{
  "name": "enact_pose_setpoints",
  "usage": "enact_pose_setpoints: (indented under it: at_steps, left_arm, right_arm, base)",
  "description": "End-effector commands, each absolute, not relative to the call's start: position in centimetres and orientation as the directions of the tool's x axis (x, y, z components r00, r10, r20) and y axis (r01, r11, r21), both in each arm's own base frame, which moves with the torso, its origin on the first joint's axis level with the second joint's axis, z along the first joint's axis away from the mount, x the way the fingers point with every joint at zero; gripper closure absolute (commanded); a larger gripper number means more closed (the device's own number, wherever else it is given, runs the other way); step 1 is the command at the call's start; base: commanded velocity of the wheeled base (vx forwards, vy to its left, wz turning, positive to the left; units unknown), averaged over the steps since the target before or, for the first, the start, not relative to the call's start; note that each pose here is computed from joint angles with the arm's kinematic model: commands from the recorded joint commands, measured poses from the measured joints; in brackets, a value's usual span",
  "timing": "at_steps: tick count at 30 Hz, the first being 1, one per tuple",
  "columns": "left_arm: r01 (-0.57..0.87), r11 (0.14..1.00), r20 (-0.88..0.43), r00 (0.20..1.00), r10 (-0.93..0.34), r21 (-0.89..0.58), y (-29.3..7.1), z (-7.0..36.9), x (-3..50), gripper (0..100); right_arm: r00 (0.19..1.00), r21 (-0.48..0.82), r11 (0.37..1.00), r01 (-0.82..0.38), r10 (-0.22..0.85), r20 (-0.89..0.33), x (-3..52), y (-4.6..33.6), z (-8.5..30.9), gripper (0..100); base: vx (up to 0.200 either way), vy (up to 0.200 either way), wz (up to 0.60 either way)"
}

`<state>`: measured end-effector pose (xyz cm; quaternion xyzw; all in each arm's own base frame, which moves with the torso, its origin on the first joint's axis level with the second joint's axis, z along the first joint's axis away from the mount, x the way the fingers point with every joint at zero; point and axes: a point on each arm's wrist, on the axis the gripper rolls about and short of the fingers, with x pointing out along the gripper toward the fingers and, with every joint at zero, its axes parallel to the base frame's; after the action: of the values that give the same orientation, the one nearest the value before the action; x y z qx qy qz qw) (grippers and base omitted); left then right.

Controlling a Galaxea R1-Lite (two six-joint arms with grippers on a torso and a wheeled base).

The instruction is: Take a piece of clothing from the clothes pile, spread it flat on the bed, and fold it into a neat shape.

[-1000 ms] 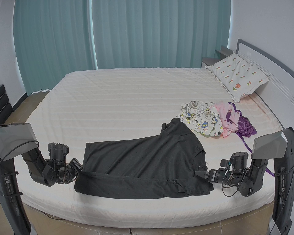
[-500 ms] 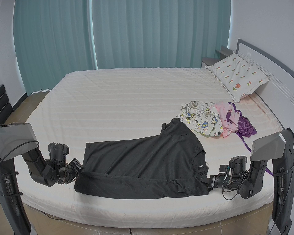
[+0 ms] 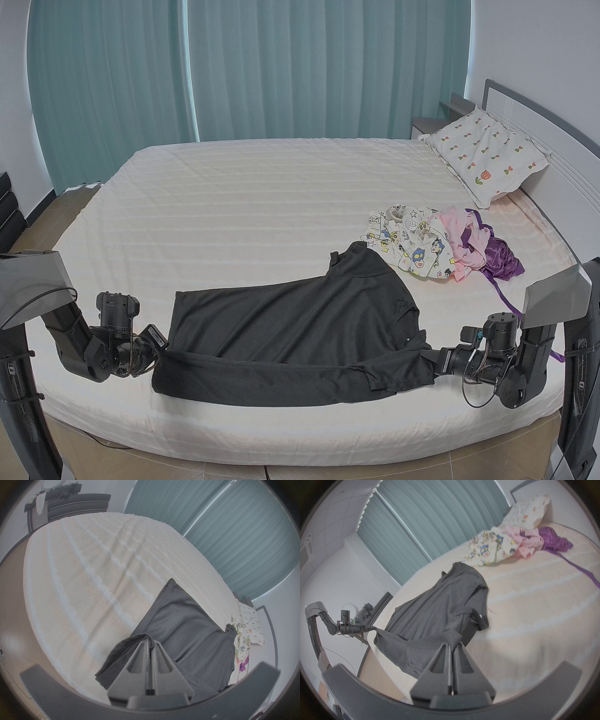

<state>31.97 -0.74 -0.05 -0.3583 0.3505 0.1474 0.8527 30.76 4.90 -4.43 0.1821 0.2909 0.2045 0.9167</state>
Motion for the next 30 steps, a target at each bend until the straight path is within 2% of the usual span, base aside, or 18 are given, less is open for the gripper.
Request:
enact_pose_setpoints:
  at_steps: [1, 12, 21, 25, 30]
  left_arm:
    - [-0.497, 0.704, -0.698, 0.716, 0.002, -0.507, -0.7, 1.1, 31.2, 100]
    - [-0.544, 0.705, -0.763, 0.646, 0.006, -0.455, -0.3, 2.8, 28.8, 100]
    - [-0.550, 0.727, -0.817, 0.577, -0.027, -0.412, -0.4, 1.7, 26.1, 100]
    - [-0.526, 0.725, -0.815, 0.573, -0.084, -0.445, -0.4, 2.1, 25.2, 100]
    - [-0.525, 0.724, -0.817, 0.569, -0.093, -0.448, -0.5, 2.0, 25.0, 100]
  right_arm:
    - [0.750, 0.454, 0.851, -0.265, 0.478, -0.457, 29.4, 4.5, -4.3, 100]
    - [0.752, 0.448, 0.850, -0.276, 0.481, -0.450, 28.8, 4.4, -3.6, 100]
    - [0.749, 0.443, 0.857, -0.263, 0.471, -0.466, 28.7, 4.0, -4.0, 100]
    - [0.735, 0.452, 0.852, -0.264, 0.481, -0.478, 28.7, 4.0, -4.7, 100]
    - [0.724, 0.448, 0.854, -0.266, 0.484, -0.492, 29.1, 4.2, -5.8, 100]
  base:
    - [0.000, 0.000, 0.00]
    - [0.000, 0.000, 0.00]
    - [0.000, 0.000, 0.00]
    - [0.000, 0.000, 0.00]
    - [0.000, 0.000, 0.00]
